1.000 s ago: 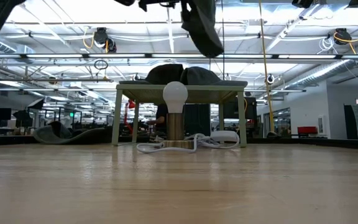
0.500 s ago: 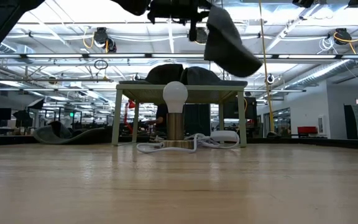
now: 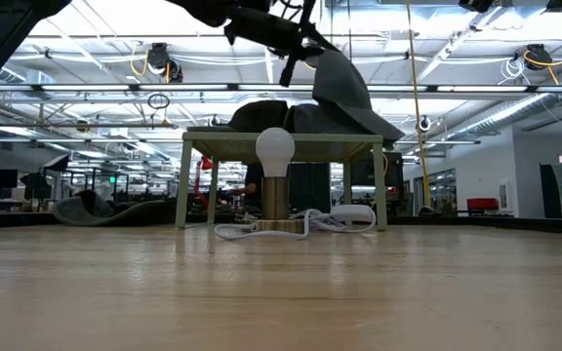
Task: Pick & Place hat
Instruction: Stack the gray cap on the other gray cap on the shelf
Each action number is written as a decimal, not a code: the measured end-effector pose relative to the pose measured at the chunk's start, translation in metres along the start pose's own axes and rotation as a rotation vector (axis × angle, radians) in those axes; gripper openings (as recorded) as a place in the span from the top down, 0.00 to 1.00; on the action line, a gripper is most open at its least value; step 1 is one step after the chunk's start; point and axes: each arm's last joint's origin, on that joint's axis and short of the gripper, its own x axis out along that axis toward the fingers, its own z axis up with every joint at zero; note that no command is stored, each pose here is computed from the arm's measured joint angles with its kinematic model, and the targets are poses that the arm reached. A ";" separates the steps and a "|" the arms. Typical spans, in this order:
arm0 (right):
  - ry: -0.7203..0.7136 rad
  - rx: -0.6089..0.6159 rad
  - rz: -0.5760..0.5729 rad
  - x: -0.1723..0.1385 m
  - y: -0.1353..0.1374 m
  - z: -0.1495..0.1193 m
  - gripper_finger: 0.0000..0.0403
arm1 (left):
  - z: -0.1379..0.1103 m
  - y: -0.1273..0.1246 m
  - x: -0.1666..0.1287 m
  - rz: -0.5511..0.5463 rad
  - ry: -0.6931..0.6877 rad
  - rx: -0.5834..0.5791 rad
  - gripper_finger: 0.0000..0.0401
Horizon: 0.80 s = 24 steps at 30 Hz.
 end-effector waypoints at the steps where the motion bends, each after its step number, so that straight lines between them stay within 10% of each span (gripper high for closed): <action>1: 0.000 0.000 0.000 0.000 0.000 0.000 0.58 | 0.000 0.002 0.000 0.015 0.002 -0.001 1.00; 24: 0.001 0.041 -0.019 0.001 -0.005 0.000 0.58 | 0.001 0.019 -0.036 0.310 0.108 -0.029 1.00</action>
